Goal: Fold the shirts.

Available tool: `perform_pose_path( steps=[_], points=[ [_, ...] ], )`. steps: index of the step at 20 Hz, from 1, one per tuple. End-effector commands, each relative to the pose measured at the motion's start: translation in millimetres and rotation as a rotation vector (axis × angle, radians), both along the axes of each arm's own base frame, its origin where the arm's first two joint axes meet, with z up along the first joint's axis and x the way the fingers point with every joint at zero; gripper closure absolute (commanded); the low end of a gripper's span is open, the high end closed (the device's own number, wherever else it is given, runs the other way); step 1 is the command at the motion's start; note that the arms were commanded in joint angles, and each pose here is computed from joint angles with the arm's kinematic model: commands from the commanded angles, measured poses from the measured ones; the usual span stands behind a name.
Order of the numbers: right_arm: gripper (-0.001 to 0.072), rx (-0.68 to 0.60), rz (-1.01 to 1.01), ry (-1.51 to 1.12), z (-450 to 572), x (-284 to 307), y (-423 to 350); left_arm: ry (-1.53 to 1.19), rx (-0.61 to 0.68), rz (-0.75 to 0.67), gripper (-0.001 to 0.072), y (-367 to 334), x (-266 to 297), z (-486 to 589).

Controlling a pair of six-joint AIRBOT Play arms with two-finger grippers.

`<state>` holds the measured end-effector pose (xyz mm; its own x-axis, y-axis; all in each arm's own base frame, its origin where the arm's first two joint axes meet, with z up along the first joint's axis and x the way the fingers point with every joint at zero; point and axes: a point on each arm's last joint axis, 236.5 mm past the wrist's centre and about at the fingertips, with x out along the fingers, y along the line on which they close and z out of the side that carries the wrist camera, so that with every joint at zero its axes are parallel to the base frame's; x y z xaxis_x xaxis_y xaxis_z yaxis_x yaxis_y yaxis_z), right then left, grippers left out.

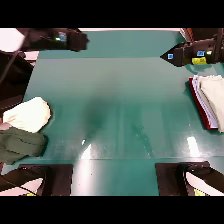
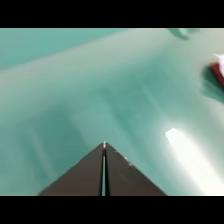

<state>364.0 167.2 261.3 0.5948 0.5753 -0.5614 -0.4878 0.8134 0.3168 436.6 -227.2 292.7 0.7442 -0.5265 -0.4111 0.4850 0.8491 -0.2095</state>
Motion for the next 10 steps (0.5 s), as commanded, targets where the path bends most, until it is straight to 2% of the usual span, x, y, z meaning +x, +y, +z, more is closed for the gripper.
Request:
perform_pose_path(
  steps=[1,3,6,7,8,9,10],
  points=[
    [0.0692,0.000,0.001,0.000,0,-1,0,0.016,0.211,0.230,0.0682,106,-1,-1],
    [0.0692,0.001,0.000,-0.002,1,0,0,0.114,0.331,0.411,0.0682,190,-16,-16],
    [0.0692,0.005,-0.005,-0.010,2,2,0,0.379,0.387,0.560,0.0680,267,-42,-85],
    [0.0692,0.005,-0.004,-0.010,2,2,0,0.458,0.396,0.587,0.0566,283,-49,-117],
    [0.0692,0.005,-0.004,-0.009,2,2,0,0.521,0.401,0.604,0.0177,294,-54,-148],
    [0.0692,0.005,-0.004,-0.009,2,2,0,0.585,0.401,0.618,0.0009,302,-62,-184],
    [0.0692,0.004,-0.003,-0.007,2,1,0,0.634,0.408,0.619,0.0061,307,-70,-215]
  ],
)
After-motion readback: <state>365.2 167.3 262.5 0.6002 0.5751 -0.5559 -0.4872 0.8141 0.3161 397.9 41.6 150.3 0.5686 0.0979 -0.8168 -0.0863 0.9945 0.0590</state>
